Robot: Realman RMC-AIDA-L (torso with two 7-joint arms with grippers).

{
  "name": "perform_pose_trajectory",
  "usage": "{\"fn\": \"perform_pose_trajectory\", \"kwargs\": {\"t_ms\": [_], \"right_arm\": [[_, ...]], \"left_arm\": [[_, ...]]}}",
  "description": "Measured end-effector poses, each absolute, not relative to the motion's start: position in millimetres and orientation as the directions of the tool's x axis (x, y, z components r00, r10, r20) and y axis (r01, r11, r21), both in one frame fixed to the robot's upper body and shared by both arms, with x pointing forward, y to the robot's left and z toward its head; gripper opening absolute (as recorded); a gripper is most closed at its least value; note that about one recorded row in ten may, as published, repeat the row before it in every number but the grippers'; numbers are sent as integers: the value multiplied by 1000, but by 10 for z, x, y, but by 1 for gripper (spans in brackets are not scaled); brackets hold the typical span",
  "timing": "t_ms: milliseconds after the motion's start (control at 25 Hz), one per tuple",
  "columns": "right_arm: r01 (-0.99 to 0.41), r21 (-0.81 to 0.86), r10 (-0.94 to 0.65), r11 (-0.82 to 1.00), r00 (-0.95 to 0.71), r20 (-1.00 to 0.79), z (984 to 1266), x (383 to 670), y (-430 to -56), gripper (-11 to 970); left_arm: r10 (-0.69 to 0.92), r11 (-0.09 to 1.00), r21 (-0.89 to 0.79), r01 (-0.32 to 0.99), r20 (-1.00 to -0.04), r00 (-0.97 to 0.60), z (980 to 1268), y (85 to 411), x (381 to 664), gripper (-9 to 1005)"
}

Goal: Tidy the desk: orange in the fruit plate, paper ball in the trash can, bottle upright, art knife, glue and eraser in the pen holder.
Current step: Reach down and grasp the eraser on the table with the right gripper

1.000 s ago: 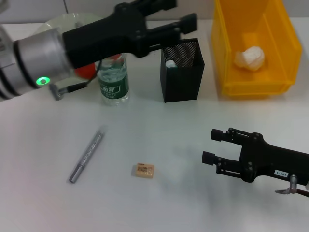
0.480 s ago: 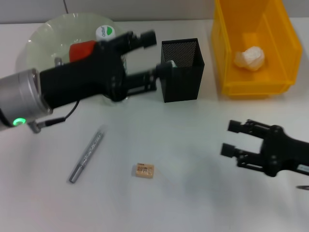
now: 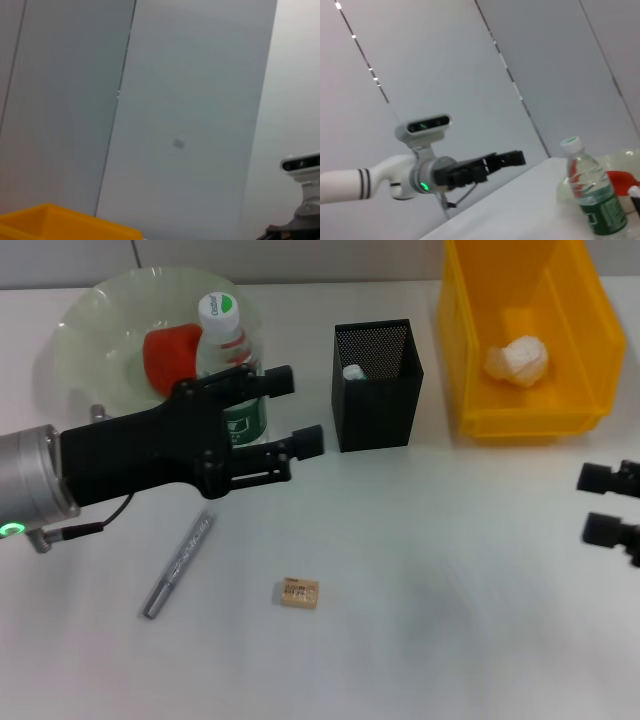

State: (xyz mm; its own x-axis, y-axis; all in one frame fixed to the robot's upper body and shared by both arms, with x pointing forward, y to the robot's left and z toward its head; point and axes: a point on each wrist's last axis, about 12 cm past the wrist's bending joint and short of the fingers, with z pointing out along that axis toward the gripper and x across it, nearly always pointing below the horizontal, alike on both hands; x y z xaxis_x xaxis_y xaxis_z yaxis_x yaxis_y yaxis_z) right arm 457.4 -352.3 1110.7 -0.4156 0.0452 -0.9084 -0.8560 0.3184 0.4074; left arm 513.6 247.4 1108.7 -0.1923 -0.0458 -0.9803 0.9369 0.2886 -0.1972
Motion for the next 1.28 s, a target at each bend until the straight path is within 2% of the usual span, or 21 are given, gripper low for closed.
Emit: {"fn": "perform_pose_trajectory", "kwargs": {"t_ms": [200,440,640,760,800,840,920,1000,1040,1200,1280], "right_arm": [[-842,460,27,282,-472,-881,11270,4671,-3562,728],[-842,465,0,273,-483,-875,11311,4791,-3498,728],[-839,485,-142,247,-526,-838,11465,5083,-3295,728],[-840,491,-293,232,-542,-788,11586,5317,-3059,727],[-845,482,-398,231,-534,-746,11645,5463,-2868,727],[-845,482,-398,231,-534,-746,11645,5463,-2868,727],[-858,458,-496,232,-510,-703,11682,5588,-2654,727],[-889,405,-634,215,-442,-634,11684,5715,-2312,727],[-889,405,-634,215,-442,-634,11684,5715,-2312,727],[-938,318,-790,137,-297,-536,11670,5795,-1829,727],[-947,299,-817,120,-265,-512,11674,5803,-1741,727]], "left_arm": [[-55,317,-204,926,-979,-197,11061,2551,5102,808],[-64,353,-213,911,-977,-204,11032,2646,5063,809],[-80,386,-231,893,-973,-217,11034,2756,5051,809],[-82,388,-237,890,-971,-223,11030,2766,5048,809],[-76,388,-244,889,-970,-233,11015,2772,5041,809],[-68,389,-244,889,-969,-236,11005,2776,5038,809],[-58,389,-243,889,-969,-240,10994,2780,5034,808],[-15,400,-240,885,-967,-256,10935,2807,5017,808],[-6,404,-239,883,-966,-258,10920,2813,5014,808],[16,421,-231,877,-965,-262,10867,2840,5001,808],[17,427,-232,874,-964,-265,10855,2850,5002,808]]}}
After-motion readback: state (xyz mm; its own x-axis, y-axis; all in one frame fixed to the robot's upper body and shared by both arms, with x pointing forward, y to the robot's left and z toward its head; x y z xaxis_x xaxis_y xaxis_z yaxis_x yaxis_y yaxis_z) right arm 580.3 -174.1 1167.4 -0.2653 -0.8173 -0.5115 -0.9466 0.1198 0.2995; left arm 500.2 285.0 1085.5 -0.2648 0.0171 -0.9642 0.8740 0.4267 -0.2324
